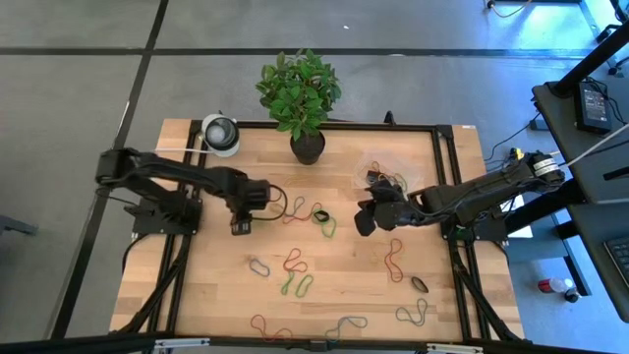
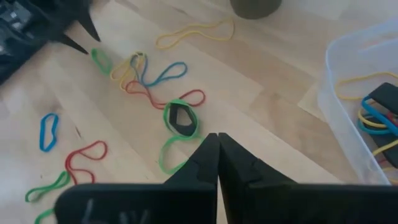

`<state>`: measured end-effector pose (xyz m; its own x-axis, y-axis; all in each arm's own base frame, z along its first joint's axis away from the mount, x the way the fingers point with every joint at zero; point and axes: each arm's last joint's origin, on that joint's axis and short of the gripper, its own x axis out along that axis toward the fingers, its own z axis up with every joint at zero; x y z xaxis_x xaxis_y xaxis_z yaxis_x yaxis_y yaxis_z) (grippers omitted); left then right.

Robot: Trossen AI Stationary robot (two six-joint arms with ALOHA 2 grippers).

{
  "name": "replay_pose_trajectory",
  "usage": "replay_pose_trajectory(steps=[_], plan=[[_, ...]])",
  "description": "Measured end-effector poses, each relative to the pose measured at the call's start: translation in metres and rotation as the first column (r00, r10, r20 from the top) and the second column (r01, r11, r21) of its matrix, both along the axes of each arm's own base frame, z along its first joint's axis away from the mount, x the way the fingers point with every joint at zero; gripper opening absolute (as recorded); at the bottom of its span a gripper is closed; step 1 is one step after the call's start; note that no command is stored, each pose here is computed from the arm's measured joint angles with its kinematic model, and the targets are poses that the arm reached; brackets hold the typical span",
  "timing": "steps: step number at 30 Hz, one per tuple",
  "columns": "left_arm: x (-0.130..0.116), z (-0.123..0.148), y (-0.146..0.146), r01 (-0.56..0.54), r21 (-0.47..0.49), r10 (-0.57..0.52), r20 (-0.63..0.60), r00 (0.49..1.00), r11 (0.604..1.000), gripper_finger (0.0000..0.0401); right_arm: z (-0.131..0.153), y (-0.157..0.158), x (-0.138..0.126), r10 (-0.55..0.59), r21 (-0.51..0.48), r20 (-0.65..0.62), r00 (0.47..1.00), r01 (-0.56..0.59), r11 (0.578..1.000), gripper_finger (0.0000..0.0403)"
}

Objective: Pick and place rubber bands into bin
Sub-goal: Put the green rubber band into the bin

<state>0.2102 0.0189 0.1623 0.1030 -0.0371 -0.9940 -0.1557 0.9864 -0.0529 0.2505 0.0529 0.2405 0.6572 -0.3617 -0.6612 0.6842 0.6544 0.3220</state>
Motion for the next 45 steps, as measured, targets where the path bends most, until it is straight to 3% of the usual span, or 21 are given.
replay_pose_trajectory(steps=[7, 14, 22, 29, 34, 40, 45], plan=[[0.012, -0.027, 0.000, 0.043, -0.005, -0.044, -0.084, 0.996, 0.999, 0.0120, 0.000, 0.000, 0.000, 0.016, -0.014, -0.005, 1.000, -0.016, 1.000, 0.0007], [0.019, -0.021, -0.003, -0.038, 0.010, 0.039, -0.104, 0.994, 0.999, 0.0011, 0.000, 0.000, -0.001, 0.103, -0.103, -0.070, 0.992, -0.110, 0.989, 0.0007], [0.056, 0.047, -0.001, -0.149, 0.029, 0.143, 0.144, 0.979, 0.988, 0.0002, -0.001, -0.001, -0.002, 0.205, -0.198, -0.168, 0.964, -0.237, 0.951, 0.0007], [0.087, 0.116, 0.002, -0.257, 0.065, 0.212, 0.392, 0.895, 0.964, 0.0002, 0.012, -0.007, -0.032, 0.217, -0.189, -0.257, 0.942, -0.269, 0.944, 0.0004], [0.113, 0.153, 0.009, -0.315, 0.109, 0.221, 0.505, 0.835, 0.943, 0.0001, 0.029, -0.009, -0.061, 0.250, -0.193, -0.236, 0.939, -0.297, 0.935, 0.0004], [0.164, 0.168, 0.023, -0.347, 0.109, 0.232, 0.556, 0.798, 0.932, 0.0001, 0.015, -0.013, -0.095, 0.268, -0.168, -0.165, 0.949, -0.295, 0.941, 0.0002], [0.214, 0.164, 0.035, -0.367, 0.096, 0.240, 0.600, 0.763, 0.925, 0.0002, 0.009, -0.014, -0.118, 0.273, -0.121, -0.070, 0.959, -0.280, 0.952, 0.0002]])
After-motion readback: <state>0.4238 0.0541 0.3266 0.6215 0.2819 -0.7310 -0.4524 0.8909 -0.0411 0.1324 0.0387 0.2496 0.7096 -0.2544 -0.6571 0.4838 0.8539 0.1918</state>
